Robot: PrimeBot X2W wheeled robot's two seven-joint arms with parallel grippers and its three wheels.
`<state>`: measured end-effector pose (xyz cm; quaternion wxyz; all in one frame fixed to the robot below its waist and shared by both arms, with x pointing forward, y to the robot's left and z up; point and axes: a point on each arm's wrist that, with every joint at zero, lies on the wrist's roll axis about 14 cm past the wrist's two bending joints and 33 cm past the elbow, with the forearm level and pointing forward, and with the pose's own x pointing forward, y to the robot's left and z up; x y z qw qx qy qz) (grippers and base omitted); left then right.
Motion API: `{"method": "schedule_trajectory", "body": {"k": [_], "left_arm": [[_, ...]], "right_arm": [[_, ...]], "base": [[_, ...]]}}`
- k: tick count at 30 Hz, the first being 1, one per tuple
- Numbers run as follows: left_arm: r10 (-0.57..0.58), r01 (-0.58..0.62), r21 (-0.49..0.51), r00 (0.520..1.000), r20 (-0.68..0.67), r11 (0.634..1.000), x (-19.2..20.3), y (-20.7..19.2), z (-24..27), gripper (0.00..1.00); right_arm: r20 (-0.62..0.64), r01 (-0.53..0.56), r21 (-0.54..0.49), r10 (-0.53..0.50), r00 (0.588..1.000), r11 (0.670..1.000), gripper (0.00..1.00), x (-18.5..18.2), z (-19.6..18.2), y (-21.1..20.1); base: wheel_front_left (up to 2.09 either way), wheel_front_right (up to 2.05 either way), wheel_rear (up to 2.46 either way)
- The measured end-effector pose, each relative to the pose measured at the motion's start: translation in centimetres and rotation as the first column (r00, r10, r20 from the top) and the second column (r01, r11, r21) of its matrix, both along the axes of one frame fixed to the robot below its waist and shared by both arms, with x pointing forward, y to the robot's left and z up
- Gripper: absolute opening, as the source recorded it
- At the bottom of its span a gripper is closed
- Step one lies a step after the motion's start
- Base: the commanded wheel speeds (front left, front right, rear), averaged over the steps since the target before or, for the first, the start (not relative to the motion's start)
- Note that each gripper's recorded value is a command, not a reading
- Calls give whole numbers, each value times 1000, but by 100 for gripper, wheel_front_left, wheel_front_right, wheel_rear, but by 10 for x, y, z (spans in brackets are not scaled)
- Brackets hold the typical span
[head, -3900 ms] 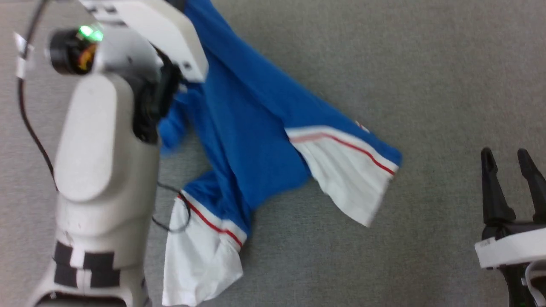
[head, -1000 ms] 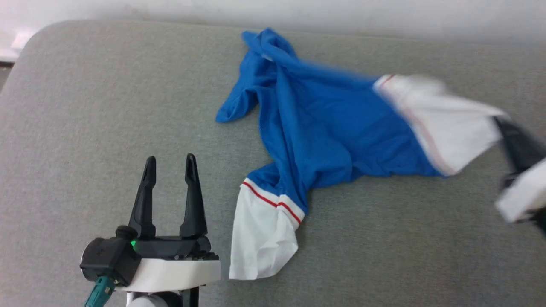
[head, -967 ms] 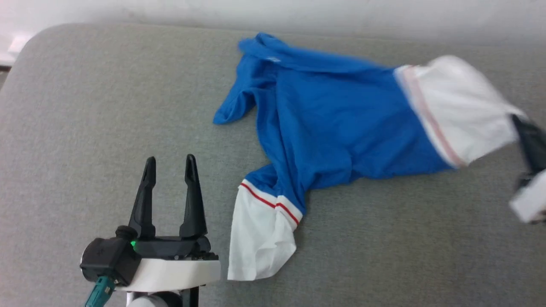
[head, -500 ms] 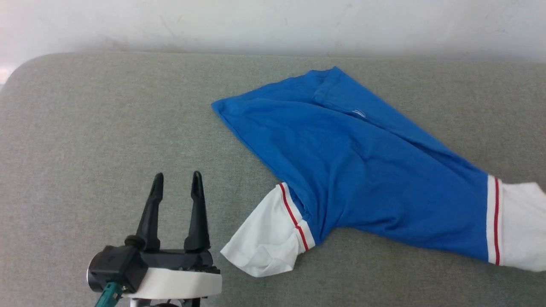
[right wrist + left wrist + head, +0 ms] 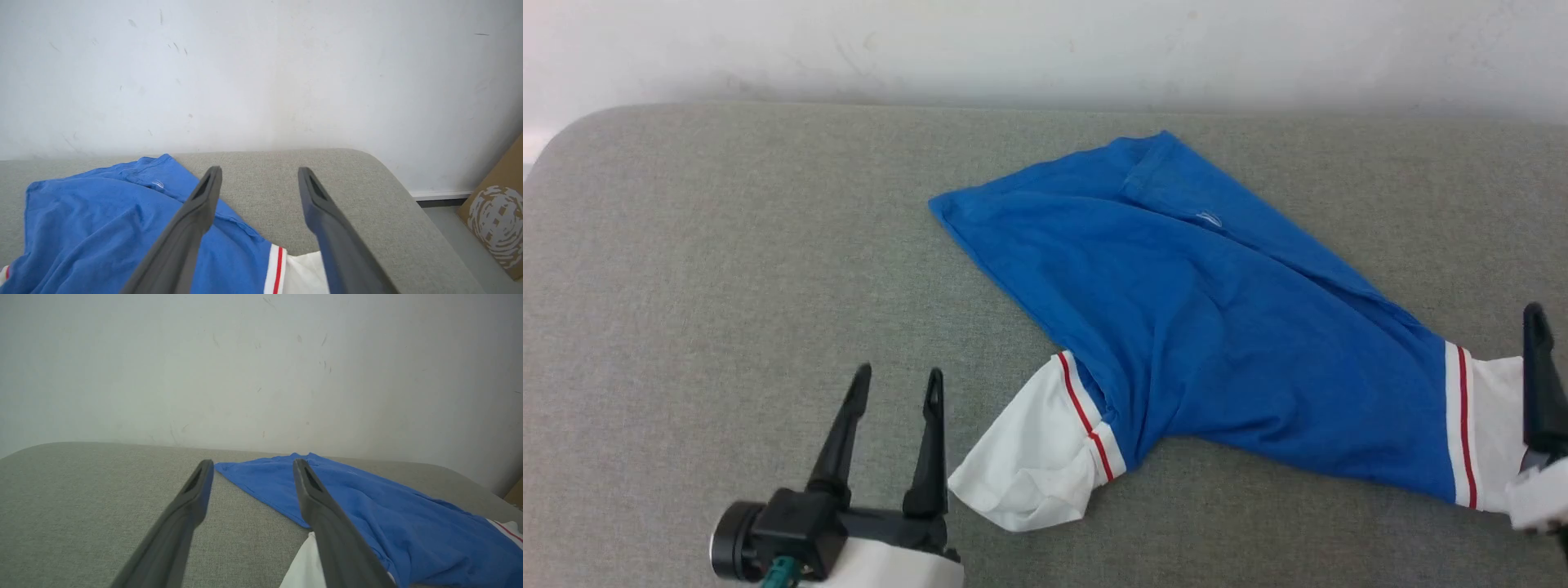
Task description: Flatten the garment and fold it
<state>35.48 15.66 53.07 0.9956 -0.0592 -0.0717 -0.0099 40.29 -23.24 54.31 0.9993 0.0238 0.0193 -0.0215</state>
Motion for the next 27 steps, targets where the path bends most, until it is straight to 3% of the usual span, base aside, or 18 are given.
{"method": "schedule_trajectory", "body": {"k": [7, 14, 27], "left_arm": [[-42, 62, 68, 964, -262, 996, -9, -5, -53, 100], [-133, 214, 84, 820, -557, 973, -26, -16, -110, 100], [-223, 388, 54, 632, -743, 920, -26, -32, -148, 100]], "right_arm": [[-13, -17, 33, 17, 1000, 999, 100, -17, -10, 11], [-25, -14, 56, 15, 1000, 998, 100, -16, -16, 11], [-47, 8, 60, -5, 999, 998, 100, -15, -23, 5]], "base": [[0, 0, 0], [0, 0, 0], [0, 0, 0]]}}
